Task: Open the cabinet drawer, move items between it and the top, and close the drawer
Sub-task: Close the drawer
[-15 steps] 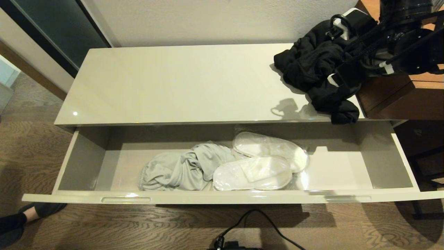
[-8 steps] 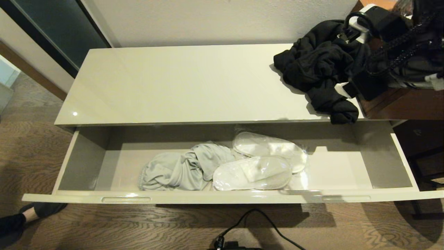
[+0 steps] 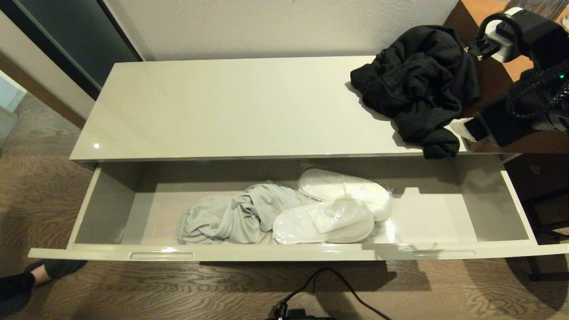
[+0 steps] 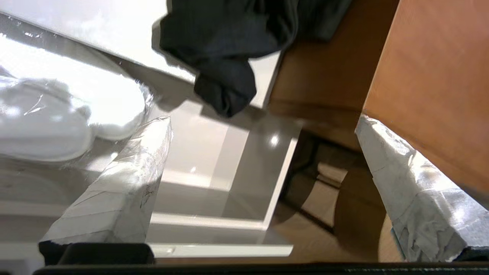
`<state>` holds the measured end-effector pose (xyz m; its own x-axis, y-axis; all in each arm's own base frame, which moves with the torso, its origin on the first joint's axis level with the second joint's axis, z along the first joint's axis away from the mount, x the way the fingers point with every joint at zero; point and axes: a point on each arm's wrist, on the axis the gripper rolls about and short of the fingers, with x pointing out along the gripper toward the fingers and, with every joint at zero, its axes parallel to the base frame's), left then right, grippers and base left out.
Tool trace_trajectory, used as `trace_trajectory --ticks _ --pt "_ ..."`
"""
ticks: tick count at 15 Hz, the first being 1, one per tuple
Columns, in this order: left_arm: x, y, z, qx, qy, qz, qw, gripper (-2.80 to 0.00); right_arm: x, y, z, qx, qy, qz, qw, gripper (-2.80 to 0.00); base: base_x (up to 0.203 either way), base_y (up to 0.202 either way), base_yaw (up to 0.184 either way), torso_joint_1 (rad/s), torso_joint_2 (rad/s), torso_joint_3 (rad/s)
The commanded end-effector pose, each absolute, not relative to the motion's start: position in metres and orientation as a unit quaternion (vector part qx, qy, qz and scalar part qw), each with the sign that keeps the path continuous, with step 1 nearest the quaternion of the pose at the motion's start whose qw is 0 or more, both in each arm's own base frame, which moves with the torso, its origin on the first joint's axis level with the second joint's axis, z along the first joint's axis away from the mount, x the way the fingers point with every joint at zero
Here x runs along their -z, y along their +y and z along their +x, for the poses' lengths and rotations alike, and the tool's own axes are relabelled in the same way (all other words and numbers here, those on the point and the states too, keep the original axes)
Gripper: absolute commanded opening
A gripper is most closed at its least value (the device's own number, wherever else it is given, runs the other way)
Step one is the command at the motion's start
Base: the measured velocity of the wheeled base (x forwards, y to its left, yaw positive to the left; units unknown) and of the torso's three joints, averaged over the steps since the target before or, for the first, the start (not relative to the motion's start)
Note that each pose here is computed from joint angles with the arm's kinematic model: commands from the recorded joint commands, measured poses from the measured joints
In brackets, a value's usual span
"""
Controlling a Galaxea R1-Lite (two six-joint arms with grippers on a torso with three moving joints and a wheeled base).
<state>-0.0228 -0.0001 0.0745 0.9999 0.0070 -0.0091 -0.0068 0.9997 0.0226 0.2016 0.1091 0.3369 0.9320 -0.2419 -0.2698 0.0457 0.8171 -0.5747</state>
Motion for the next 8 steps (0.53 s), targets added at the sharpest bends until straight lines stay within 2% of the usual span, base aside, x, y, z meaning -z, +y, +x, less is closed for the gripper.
trace_trajectory --ticks 1,8 --pt "-0.075 0.000 -0.023 -0.004 0.005 0.011 1.000 -2.80 -0.332 0.109 0.203 0.095 0.181 -0.277 0.939 -2.80 0.000 0.000 0.000 0.000 0.00 0.000" --pt "-0.075 0.000 -0.023 -0.003 0.005 0.011 1.000 -2.80 -0.321 0.122 0.195 0.077 0.194 -0.243 0.947 -2.80 0.000 0.000 0.000 0.000 0.00 0.000"
